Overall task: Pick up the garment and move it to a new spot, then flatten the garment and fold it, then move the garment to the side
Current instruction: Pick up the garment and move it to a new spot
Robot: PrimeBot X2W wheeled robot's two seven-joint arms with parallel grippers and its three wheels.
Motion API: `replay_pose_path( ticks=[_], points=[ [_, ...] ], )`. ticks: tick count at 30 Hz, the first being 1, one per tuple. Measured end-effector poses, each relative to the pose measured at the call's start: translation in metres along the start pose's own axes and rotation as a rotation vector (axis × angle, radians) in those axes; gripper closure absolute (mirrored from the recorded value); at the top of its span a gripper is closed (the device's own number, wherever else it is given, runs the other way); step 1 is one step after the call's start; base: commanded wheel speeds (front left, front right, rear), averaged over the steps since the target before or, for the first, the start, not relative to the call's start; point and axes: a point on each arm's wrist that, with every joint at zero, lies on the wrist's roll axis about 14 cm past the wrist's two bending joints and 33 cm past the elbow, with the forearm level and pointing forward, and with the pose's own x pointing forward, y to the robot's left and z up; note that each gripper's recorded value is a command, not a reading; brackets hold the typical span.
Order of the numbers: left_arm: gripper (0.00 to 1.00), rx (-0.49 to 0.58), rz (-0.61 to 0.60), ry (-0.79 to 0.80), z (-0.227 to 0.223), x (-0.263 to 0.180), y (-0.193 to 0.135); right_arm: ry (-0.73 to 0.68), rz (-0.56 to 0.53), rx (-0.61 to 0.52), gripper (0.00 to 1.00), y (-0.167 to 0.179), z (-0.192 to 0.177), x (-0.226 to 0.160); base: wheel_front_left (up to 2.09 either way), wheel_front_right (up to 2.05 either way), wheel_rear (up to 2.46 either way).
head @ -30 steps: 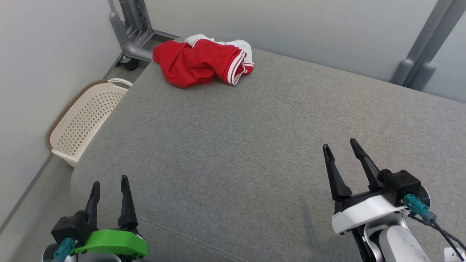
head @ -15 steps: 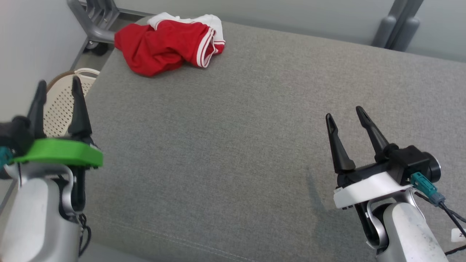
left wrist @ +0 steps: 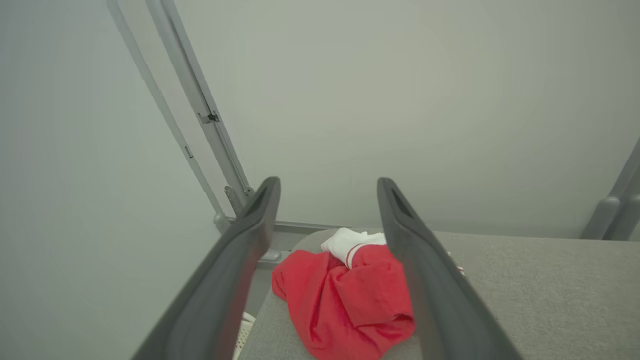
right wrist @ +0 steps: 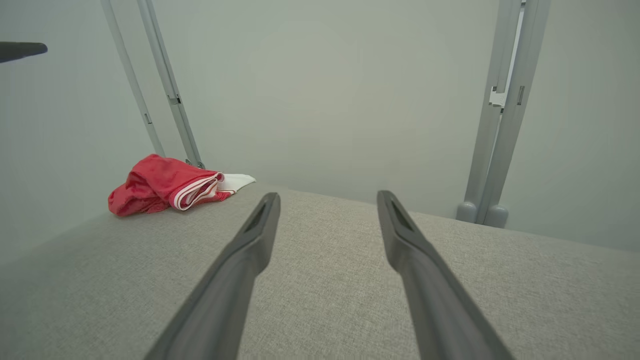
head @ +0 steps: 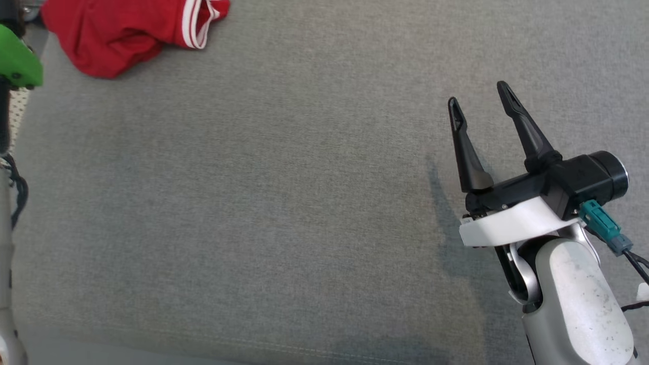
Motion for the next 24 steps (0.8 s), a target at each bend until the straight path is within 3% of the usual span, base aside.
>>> replay_pose_path(
  ticks=[8,21,24],
  points=[
    [0.00,0.010,-0.030,0.260,-0.082,0.054,-0.028,0.074,-0.091,-0.024,0.00,-0.041,-0.035,-0.010,0.00,0.00,0.00],
    [0.00,0.090,-0.046,0.544,-0.201,0.075,-0.055,0.170,-0.191,-0.032,0.00,-0.081,-0.080,-0.036,0.00,0.00,0.00],
    [0.75,0.100,-0.047,0.568,-0.212,0.076,-0.058,0.163,-0.203,-0.041,0.00,-0.087,-0.078,-0.038,0.00,0.00,0.00]
  ],
)
